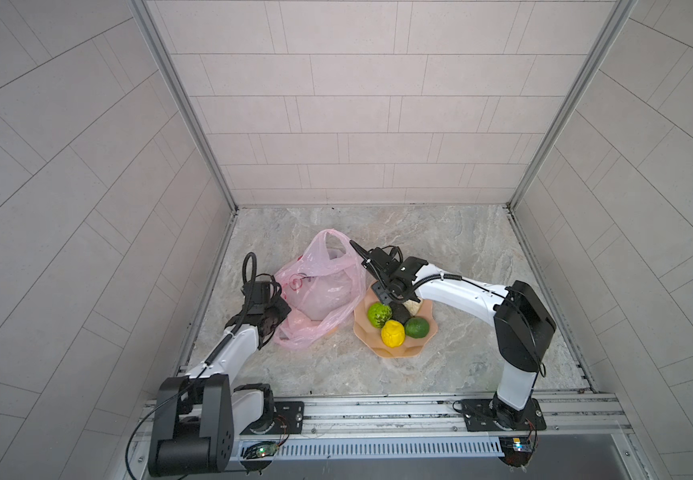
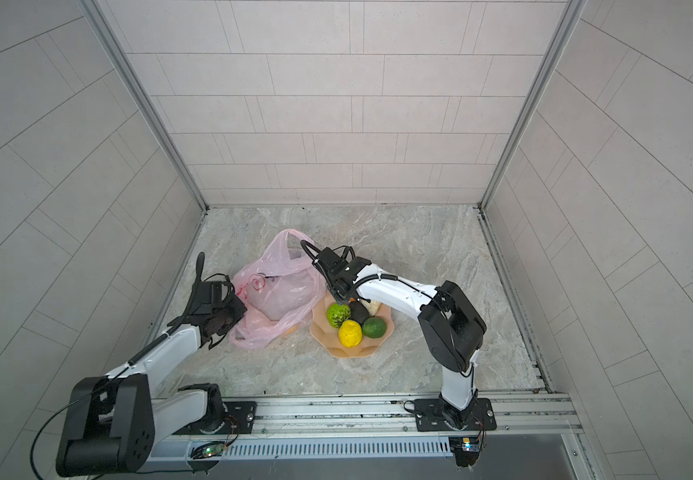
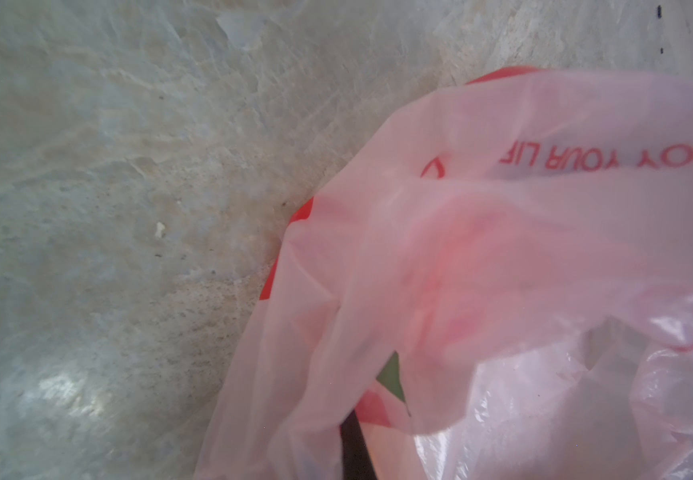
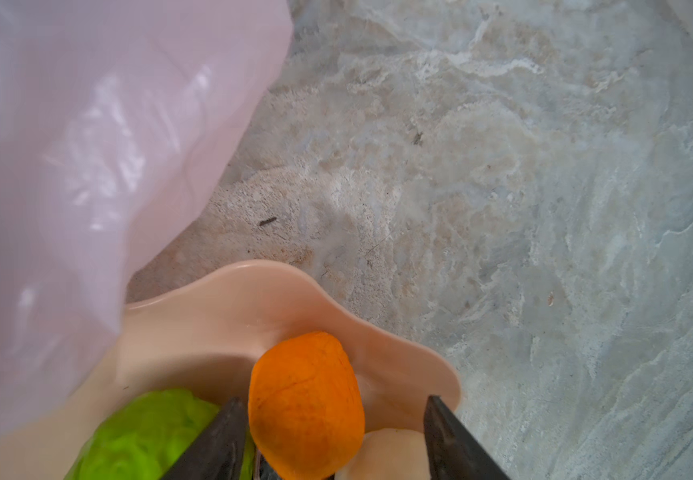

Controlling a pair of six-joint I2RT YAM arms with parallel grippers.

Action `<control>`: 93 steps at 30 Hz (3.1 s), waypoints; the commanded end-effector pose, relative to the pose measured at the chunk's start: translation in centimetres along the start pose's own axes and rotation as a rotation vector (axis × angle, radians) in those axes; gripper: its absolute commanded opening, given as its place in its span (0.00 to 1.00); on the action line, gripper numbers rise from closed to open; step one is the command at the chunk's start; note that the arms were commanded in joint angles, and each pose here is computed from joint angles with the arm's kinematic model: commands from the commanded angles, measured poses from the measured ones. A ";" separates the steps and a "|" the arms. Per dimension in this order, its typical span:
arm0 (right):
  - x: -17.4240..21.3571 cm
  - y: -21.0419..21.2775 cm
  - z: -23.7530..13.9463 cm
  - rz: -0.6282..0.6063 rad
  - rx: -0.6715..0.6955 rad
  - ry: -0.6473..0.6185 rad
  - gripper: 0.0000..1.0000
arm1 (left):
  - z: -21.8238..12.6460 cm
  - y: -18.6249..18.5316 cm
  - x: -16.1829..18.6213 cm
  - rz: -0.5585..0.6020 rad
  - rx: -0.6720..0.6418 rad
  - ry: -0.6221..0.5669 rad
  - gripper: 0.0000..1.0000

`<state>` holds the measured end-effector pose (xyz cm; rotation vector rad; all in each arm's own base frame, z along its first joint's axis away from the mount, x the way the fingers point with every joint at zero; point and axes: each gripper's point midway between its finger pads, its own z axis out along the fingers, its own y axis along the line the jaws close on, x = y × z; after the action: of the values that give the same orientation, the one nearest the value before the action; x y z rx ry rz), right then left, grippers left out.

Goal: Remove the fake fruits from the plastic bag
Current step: 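Lower the orange tangerine into the bowl and open the right gripper, then move the right gripper back over the bag mouth above the banana, then reach the right gripper into the bag and grasp the yellow banana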

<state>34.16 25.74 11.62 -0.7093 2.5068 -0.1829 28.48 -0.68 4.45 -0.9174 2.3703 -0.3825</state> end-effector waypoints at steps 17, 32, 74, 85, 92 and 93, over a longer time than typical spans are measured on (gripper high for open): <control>-10.0 7.4 -4.1 -0.030 -0.220 -0.222 0.64 | 1.0 -8.4 -9.0 0.081 -0.110 -0.075 0.09; -12.4 14.6 3.4 -0.204 -0.298 -0.145 0.65 | -1.4 -2.5 -4.0 -0.056 -0.259 0.000 0.73; -12.5 20.9 3.9 -0.175 -0.605 -0.131 0.66 | 2.4 0.0 0.1 -0.066 -0.182 0.132 0.49; -13.2 19.6 7.2 -0.130 -0.481 -0.115 0.62 | 2.5 0.1 -0.1 -0.067 -0.177 0.127 0.49; -12.4 20.3 8.1 -0.164 -0.482 -0.088 0.61 | 2.7 -0.3 -0.2 -0.060 -0.155 0.128 0.50; -12.2 20.4 8.2 -0.167 -0.480 -0.086 0.61 | 2.7 -0.5 -0.3 -0.055 -0.150 0.125 0.50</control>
<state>38.72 49.82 5.68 -1.0606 2.4036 0.4377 30.70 -1.08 3.09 -1.0747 2.5046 -0.2992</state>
